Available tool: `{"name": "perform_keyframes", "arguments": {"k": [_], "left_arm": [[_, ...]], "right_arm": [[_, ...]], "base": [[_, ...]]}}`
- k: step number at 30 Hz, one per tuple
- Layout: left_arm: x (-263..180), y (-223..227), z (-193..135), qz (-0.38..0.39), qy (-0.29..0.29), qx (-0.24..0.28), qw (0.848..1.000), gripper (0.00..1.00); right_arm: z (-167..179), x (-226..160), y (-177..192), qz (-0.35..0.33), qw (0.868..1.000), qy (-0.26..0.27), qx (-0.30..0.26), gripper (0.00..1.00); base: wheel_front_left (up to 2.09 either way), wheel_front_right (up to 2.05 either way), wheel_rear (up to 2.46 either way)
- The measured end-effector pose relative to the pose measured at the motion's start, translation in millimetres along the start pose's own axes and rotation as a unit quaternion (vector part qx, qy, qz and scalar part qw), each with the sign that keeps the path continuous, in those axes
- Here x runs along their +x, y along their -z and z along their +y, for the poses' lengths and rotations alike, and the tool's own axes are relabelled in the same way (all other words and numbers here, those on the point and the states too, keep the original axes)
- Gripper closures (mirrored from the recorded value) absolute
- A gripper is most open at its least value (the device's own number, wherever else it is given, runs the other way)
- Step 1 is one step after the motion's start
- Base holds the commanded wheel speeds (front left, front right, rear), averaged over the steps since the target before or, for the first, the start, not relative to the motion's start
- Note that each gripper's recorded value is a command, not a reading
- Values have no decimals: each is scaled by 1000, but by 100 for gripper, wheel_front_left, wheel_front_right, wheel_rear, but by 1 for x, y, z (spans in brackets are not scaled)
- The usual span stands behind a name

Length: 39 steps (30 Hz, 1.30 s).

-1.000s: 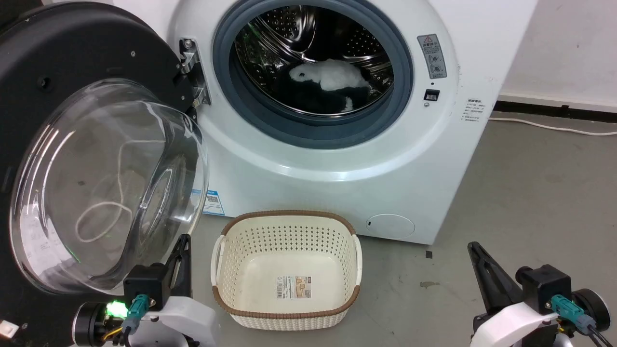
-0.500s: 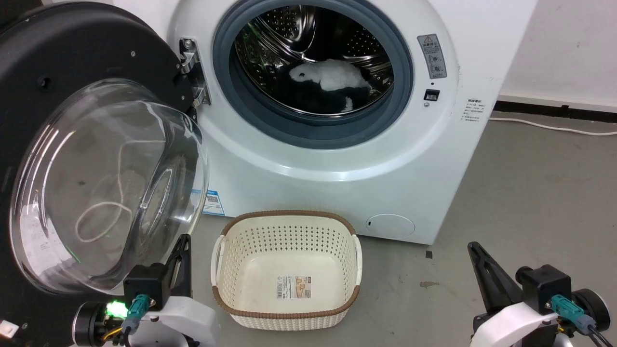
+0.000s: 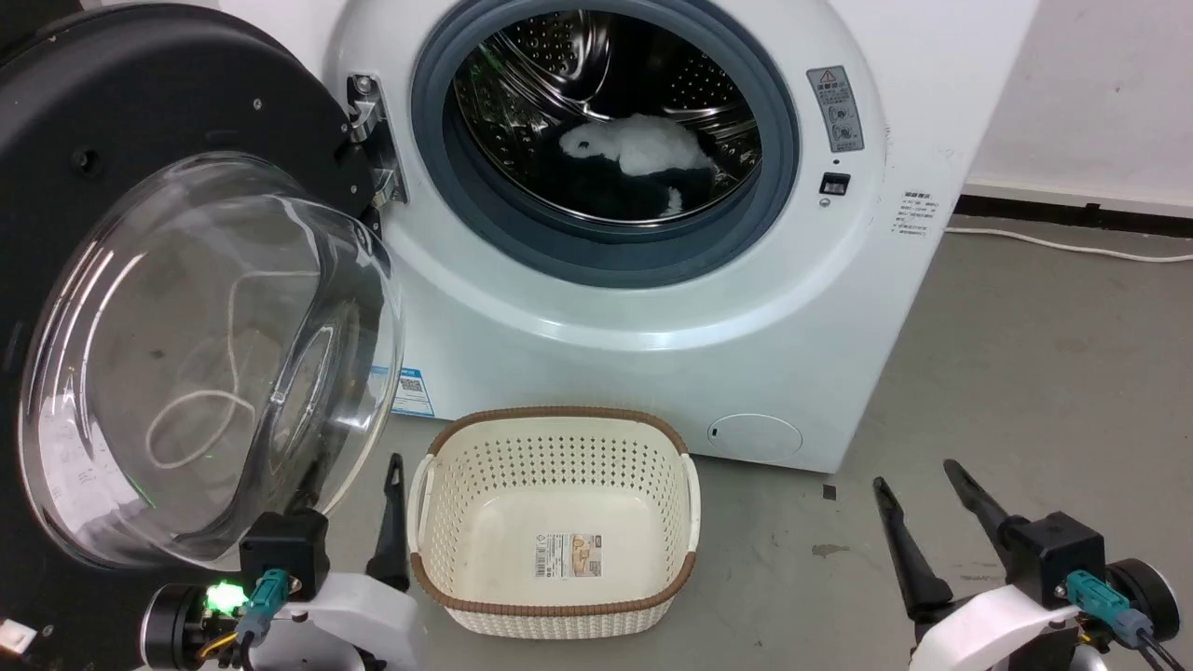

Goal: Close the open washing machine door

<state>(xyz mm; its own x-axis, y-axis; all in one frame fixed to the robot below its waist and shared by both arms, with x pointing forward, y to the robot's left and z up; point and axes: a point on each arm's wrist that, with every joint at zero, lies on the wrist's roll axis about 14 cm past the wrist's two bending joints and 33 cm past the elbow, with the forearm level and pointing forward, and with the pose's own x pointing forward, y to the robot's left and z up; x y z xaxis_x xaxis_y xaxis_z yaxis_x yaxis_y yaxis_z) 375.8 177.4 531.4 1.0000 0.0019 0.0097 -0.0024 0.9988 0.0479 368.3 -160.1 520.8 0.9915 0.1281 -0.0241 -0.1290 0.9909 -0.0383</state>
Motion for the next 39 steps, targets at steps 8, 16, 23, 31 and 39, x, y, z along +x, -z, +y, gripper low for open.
{"name": "perform_keyframes", "arguments": {"k": [8, 16, 23, 31, 39], "left_arm": [[0, 0, -1, -4, 2, -11, 1000, 0], [-1, -1, -4, -8, 8, -20, 1000, 10], [-1, -2, -4, -16, 10, -30, 999, 100], [-4, -25, 5, -58, -1, -43, 997, 100], [-12, -88, 41, -162, -49, -51, 984, 100]], "right_arm": [[0, 0, 0, -7, 1000, 0, 11, 0], [0, -3, 3, -8, 1000, 1, 22, 0], [1, -4, 5, -11, 999, 0, 31, 0], [5, -2, 8, -11, 999, -6, 40, 0], [15, 4, 12, -9, 998, -22, 50, 0]], "base": [[0, 0, 0], [0, 0, 0], [0, 0, 0], [0, 0, 0], [0, 0, 0]]}}
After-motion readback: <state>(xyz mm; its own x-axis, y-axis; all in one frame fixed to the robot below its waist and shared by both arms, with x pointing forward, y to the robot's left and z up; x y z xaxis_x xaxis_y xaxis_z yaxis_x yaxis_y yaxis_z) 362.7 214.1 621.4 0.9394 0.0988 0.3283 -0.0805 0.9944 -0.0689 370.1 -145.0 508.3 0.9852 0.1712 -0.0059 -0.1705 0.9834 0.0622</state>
